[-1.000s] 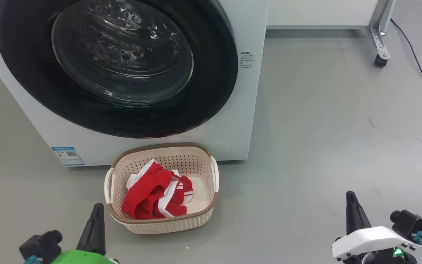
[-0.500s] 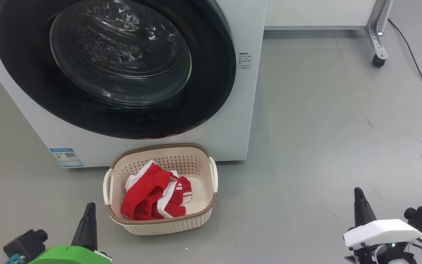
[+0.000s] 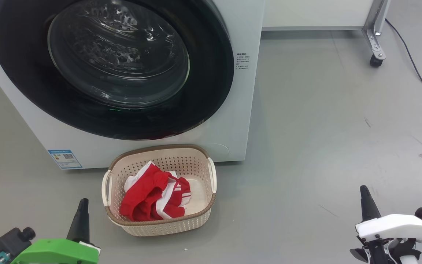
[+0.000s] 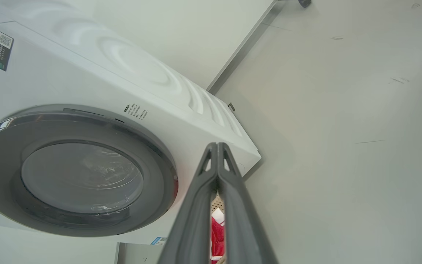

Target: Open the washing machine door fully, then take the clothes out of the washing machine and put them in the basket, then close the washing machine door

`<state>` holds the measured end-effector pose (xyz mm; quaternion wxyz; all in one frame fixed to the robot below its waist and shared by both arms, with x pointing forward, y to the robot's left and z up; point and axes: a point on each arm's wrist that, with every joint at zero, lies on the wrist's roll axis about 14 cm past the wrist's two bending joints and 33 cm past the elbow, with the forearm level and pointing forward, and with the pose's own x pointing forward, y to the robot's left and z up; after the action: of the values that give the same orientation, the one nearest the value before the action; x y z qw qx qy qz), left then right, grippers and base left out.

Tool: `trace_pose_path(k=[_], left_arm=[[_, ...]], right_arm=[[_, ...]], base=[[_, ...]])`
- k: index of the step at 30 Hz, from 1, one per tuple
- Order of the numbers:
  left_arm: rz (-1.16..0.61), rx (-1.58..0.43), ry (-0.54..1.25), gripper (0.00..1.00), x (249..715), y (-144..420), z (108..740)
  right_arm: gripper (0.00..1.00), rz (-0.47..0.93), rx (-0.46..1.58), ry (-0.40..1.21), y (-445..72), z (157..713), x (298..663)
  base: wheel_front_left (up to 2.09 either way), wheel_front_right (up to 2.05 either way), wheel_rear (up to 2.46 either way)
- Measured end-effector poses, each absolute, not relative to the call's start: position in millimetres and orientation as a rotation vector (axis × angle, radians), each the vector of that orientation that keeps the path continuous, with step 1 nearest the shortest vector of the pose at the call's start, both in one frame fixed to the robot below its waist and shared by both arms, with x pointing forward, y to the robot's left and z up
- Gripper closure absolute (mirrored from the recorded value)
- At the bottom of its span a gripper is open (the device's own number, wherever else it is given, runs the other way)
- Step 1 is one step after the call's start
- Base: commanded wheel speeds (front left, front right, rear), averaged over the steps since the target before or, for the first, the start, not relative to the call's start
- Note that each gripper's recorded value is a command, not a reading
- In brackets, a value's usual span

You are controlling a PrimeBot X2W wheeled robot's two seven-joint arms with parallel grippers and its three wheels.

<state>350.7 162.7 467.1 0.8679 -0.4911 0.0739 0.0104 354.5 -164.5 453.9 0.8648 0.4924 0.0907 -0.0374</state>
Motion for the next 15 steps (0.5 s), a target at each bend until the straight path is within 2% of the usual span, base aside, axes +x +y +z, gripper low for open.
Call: trace_pose_path(k=[15], left_arm=[[0.044,-1.224,0.151,1.00,358,170,468]], right_arm=[[1.00,-0.099,1.229,0.161,-178,460,361]], base=[[0.00,0.00,0.00]])
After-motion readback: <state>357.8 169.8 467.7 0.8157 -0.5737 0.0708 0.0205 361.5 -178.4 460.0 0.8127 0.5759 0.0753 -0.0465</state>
